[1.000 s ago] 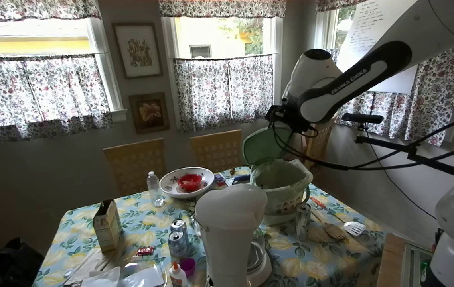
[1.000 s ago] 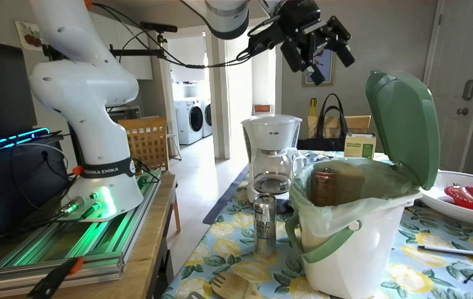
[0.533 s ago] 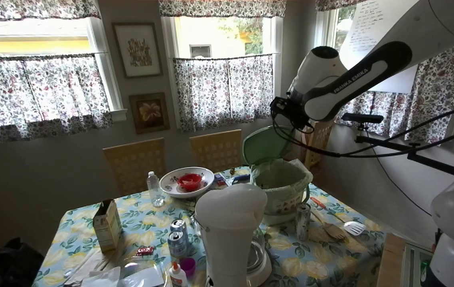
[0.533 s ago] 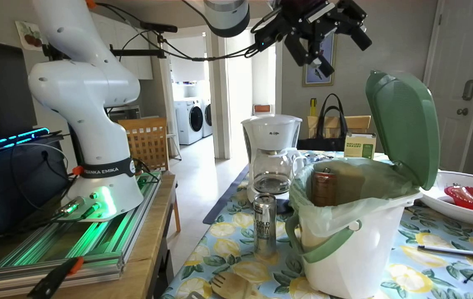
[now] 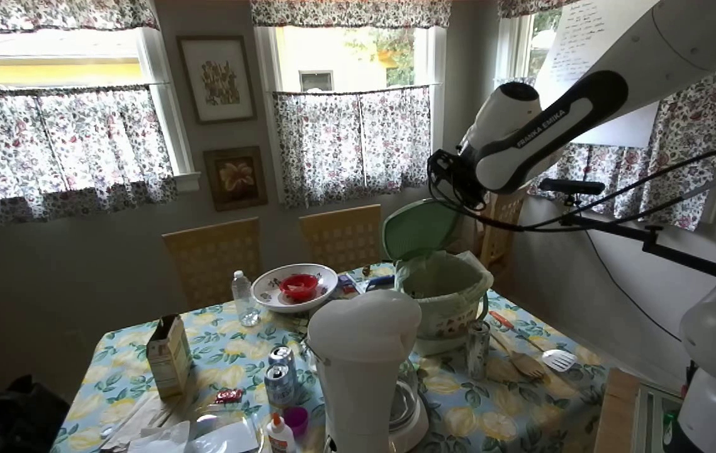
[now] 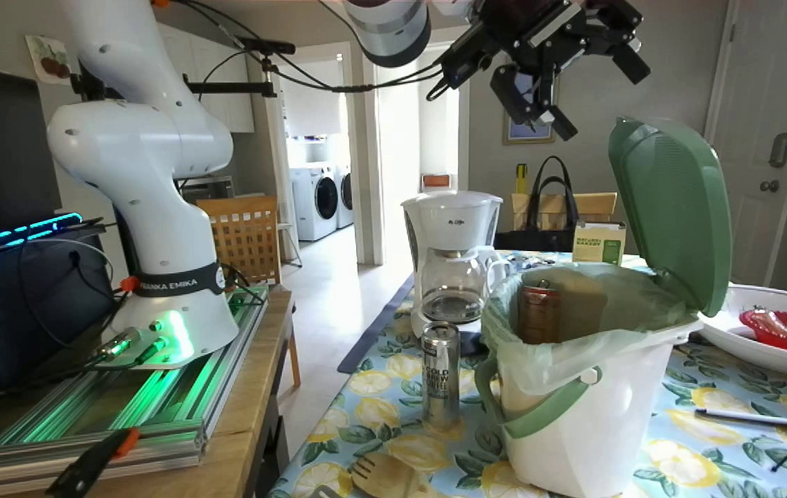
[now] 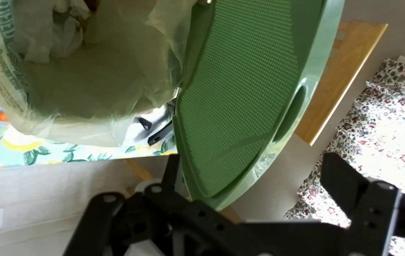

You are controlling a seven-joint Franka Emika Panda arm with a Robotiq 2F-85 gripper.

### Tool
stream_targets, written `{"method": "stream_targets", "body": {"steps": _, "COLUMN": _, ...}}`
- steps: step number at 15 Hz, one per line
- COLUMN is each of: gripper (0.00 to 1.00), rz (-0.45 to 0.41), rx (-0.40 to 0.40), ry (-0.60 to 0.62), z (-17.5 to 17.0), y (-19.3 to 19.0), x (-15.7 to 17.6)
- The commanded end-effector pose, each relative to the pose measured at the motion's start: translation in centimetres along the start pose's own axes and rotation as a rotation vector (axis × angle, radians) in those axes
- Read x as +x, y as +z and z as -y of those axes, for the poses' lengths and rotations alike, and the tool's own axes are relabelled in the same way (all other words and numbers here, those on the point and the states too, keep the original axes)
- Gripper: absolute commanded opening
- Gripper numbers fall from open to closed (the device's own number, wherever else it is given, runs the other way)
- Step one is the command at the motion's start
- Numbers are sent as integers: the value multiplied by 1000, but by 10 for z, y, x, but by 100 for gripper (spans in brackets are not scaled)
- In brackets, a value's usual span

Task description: Put the can in the bin

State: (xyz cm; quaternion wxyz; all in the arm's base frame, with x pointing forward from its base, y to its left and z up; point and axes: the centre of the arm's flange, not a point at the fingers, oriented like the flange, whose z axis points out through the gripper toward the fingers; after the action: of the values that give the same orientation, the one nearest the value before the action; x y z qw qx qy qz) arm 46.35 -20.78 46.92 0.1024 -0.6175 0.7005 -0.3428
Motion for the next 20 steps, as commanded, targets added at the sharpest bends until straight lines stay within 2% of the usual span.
{"method": "stream_targets", "body": {"steps": 1, "gripper": 100, "rz": 68, "rx": 19, "ry": 76, "z": 21, "y": 15, "x": 9}}
{"method": "stream_targets", "body": {"steps": 5, "gripper": 100, "rz": 148, "rx": -2, "ry": 100, "z": 35, "y": 22, "x": 1}}
{"method": "stream_targets", "body": {"steps": 10, "gripper": 100, "rz": 236, "rx": -93, "ry": 110, "z": 36, "y": 36, "x": -4}}
{"method": "stream_targets", "body": {"steps": 15, "gripper": 100, "rz": 198, "rx": -162, "ry": 109, "z": 33, "y": 47, "x": 8}}
{"method": "stream_targets", "body": {"steps": 20, "gripper": 100, "rz": 220, "rx": -219, "ry": 98, "z": 31, "y": 56, "x": 7}}
